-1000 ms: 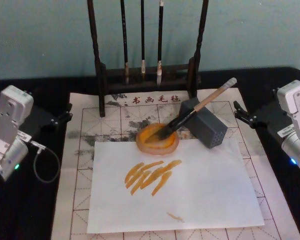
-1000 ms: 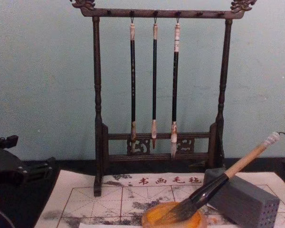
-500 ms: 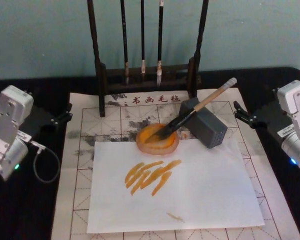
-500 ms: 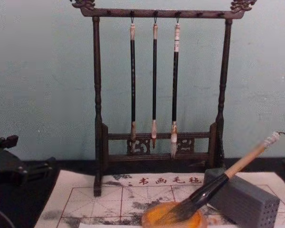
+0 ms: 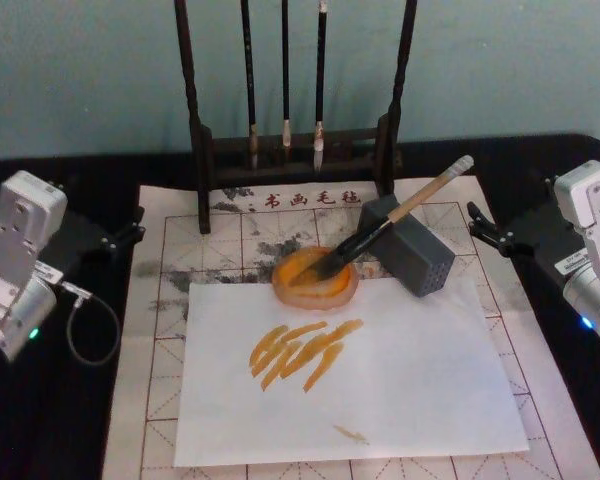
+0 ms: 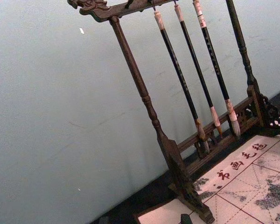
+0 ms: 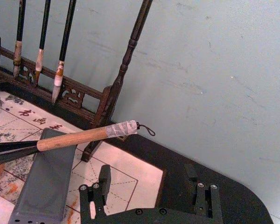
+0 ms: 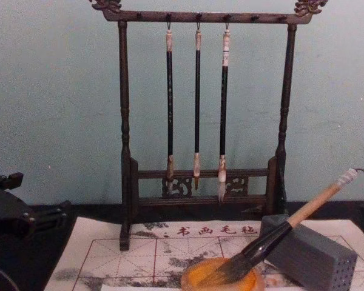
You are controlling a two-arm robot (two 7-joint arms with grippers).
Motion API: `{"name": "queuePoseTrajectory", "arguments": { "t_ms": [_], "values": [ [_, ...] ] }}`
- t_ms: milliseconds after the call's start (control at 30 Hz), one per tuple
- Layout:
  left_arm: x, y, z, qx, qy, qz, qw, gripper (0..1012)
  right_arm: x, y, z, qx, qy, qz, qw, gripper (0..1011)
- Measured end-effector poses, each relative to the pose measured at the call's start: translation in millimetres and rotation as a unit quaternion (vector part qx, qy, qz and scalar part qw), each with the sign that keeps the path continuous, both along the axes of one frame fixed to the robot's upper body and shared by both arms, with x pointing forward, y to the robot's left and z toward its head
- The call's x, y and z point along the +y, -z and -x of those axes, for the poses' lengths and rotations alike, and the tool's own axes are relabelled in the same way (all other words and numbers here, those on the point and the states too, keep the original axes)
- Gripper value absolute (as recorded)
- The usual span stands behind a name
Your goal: Pick up the brush from the inkstone, write on the paper, then place the brush back to its original position.
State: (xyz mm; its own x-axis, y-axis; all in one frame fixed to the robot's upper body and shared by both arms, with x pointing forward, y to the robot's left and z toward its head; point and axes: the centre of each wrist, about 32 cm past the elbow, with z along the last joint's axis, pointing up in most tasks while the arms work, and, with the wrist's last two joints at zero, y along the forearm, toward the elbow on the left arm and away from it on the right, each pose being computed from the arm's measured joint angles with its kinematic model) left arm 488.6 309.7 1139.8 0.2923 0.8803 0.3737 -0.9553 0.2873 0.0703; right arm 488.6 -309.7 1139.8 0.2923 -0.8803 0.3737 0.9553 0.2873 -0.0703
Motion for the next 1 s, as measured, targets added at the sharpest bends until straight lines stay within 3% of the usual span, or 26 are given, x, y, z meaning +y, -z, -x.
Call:
{"name": "queuePoseTrajectory", "arguments": {
  "t_ms": [433,667,833,1000],
  "values": [
    [0.0,0.0,0.0,0.000,0.000,0.000,1.0000,1001,-1.0,-2.5,0.0,0.001,0.003,-0.002,1.0000,1002],
    [0.0,0.0,0.0,0.000,0.000,0.000,1.0000,1001,-4.6,-5.6,1.9,0.013,0.003,-0.026,0.9996,1002],
    [0.0,0.0,0.0,0.000,0.000,0.000,1.0000,1001,-6.0,-7.9,3.6,0.033,0.003,-0.060,0.9977,1002],
    [0.0,0.0,0.0,0.000,0.000,0.000,1.0000,1001,-7.6,-12.5,2.9,0.068,0.003,-0.120,0.9904,1002]
  ]
}}
